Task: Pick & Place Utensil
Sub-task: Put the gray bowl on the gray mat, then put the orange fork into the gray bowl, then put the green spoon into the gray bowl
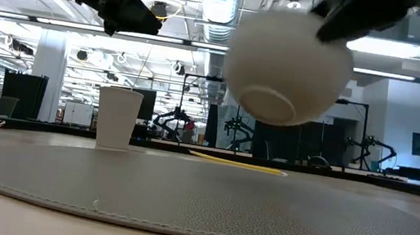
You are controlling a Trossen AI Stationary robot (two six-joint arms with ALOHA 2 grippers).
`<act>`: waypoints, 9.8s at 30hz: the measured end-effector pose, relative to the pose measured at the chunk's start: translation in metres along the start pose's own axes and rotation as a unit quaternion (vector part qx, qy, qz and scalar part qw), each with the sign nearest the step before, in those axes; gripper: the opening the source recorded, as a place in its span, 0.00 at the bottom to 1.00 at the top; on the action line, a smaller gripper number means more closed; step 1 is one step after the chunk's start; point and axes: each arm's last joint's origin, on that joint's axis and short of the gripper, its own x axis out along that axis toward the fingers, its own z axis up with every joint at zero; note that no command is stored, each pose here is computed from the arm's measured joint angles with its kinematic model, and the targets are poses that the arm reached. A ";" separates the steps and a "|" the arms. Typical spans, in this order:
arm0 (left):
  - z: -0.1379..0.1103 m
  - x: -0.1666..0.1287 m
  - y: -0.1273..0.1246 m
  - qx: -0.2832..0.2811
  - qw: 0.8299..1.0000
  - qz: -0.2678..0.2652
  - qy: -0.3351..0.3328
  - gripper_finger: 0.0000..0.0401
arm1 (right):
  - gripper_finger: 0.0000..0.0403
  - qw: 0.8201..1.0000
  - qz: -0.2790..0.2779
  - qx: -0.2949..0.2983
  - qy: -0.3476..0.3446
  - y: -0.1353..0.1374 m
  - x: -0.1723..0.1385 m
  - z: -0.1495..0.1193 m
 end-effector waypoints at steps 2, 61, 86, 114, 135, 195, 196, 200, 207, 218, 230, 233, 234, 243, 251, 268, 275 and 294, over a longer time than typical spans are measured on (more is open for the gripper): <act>0.000 0.000 0.000 0.000 1.000 0.000 0.000 0.35 | 0.01 0.996 0.031 -0.078 0.003 0.011 0.008 -0.002; 0.003 0.000 0.000 -0.001 1.000 0.000 -0.015 0.35 | 0.16 0.990 0.087 0.107 -0.028 0.008 -0.024 0.007; 0.005 0.000 0.000 -0.002 1.000 -0.001 -0.025 0.35 | 0.16 0.843 -0.133 0.514 0.091 0.058 -0.059 -0.088; 0.008 0.000 0.000 -0.003 0.999 -0.001 -0.041 0.35 | 0.16 0.601 -0.203 0.721 0.277 0.109 -0.022 -0.155; 0.009 0.000 0.000 -0.003 0.999 -0.001 -0.045 0.35 | 0.16 0.614 -0.237 0.714 0.238 0.110 -0.022 -0.150; 0.017 -0.001 0.000 -0.007 0.996 -0.001 -0.087 0.35 | 0.01 0.865 0.040 0.482 0.136 -0.033 -0.016 -0.001; 0.017 -0.001 0.000 -0.007 0.996 -0.001 -0.087 0.35 | 0.01 0.862 0.057 0.484 0.137 -0.038 -0.013 0.003; 0.017 -0.001 0.000 -0.007 0.996 -0.001 -0.088 0.35 | 0.00 0.846 0.109 0.496 0.164 -0.042 0.001 0.013; 0.018 -0.002 0.000 -0.007 0.996 -0.002 -0.092 0.35 | 0.01 0.780 0.172 0.549 0.246 -0.036 0.036 0.016; 0.018 -0.002 -0.001 -0.007 0.996 -0.004 -0.093 0.35 | 0.03 0.745 0.190 0.561 0.306 -0.039 0.069 -0.001; 0.020 -0.002 -0.001 -0.008 0.995 -0.004 -0.103 0.35 | 0.03 0.689 0.201 0.632 0.293 -0.060 0.075 0.001; 0.020 -0.002 -0.001 -0.008 0.995 -0.004 -0.102 0.35 | 0.03 0.679 0.194 0.644 0.294 -0.063 0.075 0.001; 0.020 -0.002 -0.001 -0.008 0.995 -0.004 -0.102 0.35 | 0.03 0.678 0.194 0.645 0.294 -0.063 0.075 0.001; 0.020 -0.002 -0.001 -0.008 0.995 -0.004 -0.103 0.35 | 0.06 0.667 0.180 0.660 0.293 -0.065 0.074 0.000; 0.020 -0.002 -0.001 -0.008 0.995 -0.004 -0.103 0.35 | 0.01 0.667 0.183 0.663 0.286 -0.070 0.088 -0.003; 0.020 -0.002 -0.001 -0.008 0.995 -0.004 -0.104 0.35 | 0.13 0.656 0.199 0.670 0.287 -0.074 0.103 -0.008; 0.020 -0.002 -0.001 -0.008 0.995 -0.004 -0.104 0.35 | 0.16 0.656 0.201 0.669 0.285 -0.075 0.103 -0.008; 0.020 -0.002 -0.001 -0.008 0.994 -0.004 -0.105 0.35 | 0.16 0.761 0.265 0.571 0.158 -0.104 0.071 0.047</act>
